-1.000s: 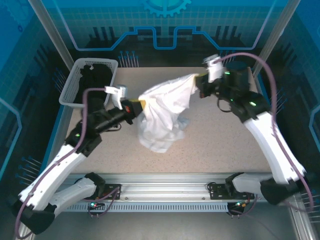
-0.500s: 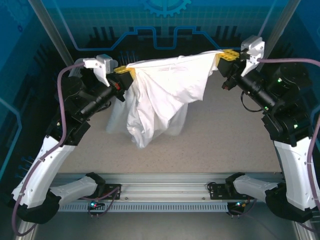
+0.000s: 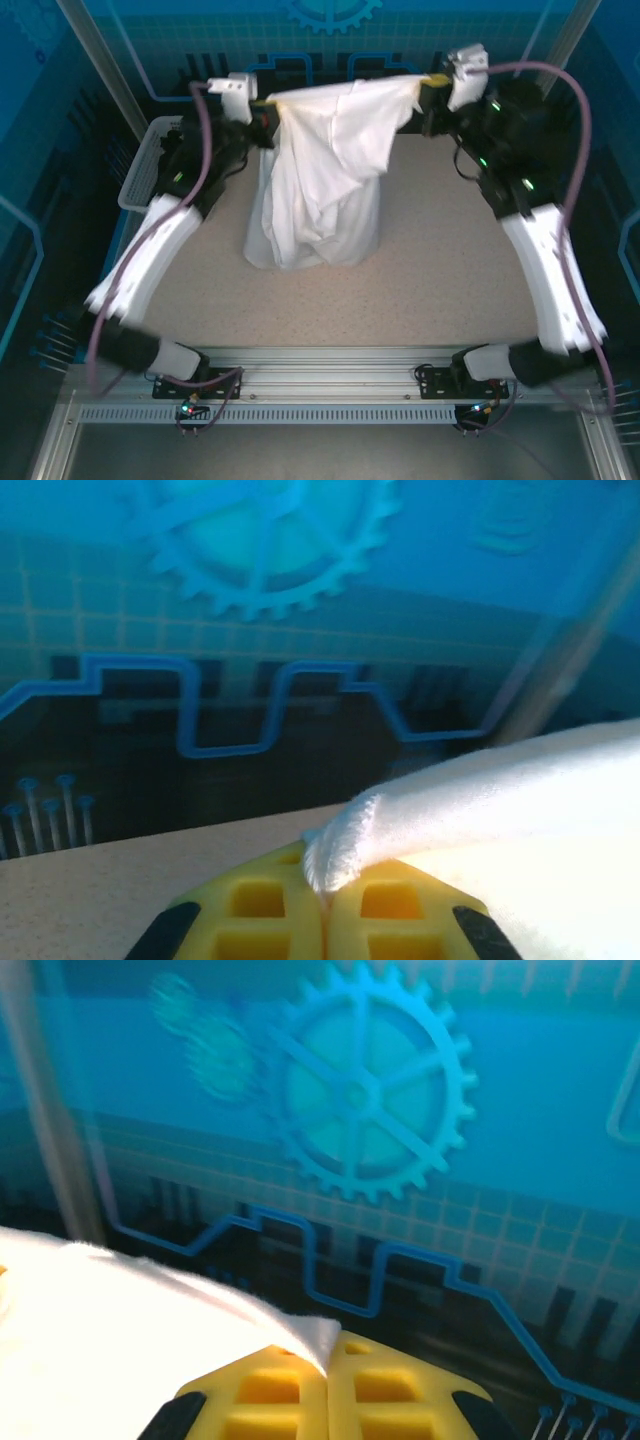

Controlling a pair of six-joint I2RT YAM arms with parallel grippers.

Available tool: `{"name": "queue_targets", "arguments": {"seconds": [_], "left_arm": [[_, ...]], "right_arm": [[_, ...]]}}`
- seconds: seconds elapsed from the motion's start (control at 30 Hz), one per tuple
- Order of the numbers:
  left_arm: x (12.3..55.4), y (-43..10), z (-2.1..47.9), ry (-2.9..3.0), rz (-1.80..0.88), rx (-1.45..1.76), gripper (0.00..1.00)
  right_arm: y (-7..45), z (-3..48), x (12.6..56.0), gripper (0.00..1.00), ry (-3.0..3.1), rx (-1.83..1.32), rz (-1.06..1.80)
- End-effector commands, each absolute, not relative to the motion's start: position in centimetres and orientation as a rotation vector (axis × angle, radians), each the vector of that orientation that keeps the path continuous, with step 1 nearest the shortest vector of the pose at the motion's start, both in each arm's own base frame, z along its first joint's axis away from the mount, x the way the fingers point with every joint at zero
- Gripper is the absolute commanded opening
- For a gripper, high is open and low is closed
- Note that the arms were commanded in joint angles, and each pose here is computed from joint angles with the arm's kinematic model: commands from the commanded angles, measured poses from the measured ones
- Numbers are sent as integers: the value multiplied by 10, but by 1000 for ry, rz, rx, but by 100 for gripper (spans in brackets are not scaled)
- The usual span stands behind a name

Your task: Fold the inside-out t-shirt

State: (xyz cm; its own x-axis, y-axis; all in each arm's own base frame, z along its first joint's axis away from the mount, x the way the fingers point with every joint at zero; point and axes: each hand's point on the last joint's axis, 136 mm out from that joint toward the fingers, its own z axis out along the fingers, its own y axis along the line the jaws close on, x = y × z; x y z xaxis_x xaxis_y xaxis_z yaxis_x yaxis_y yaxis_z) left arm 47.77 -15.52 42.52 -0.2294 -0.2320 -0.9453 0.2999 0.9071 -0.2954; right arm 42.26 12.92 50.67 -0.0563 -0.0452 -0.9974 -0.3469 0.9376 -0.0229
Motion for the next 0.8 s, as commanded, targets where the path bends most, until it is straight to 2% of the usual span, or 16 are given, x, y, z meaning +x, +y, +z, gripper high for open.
{"name": "queue_targets", "arguments": {"seconds": [0.0, 0.07, 0.13, 0.23, 0.3, 0.4, 0.5, 0.6, 0.77], "left_arm": [[569, -124, 334, 2002, -412, -168, 44], [577, -128, 300, 2129, -396, -173, 58], [558, -126, 267, 2218, -387, -179, 68], [497, -122, 234, 2232, -487, -237, 73], [443, -131, 205, 2236, -632, -271, 77], [378, -147, 155, 2376, -634, -249, 78], [335, -158, 110, 2537, -473, -116, 78], [337, -167, 82, 2567, -466, -78, 74], [343, -173, 48, 2672, -407, -53, 58]], "right_arm": [[91, 388, 547, 28, 1934, -48, 113], [94, 342, 572, 41, 2101, -45, 118], [110, 302, 571, 50, 2216, -128, 149], [130, 263, 543, 59, 2312, -203, 257], [147, 230, 502, 64, 2395, -251, 323], [171, 162, 439, 65, 2549, -312, 387], [173, 101, 394, 66, 2722, -312, 408], [165, 70, 387, 66, 2770, -269, 412], [194, 46, 388, 65, 2802, -294, 555]]}}
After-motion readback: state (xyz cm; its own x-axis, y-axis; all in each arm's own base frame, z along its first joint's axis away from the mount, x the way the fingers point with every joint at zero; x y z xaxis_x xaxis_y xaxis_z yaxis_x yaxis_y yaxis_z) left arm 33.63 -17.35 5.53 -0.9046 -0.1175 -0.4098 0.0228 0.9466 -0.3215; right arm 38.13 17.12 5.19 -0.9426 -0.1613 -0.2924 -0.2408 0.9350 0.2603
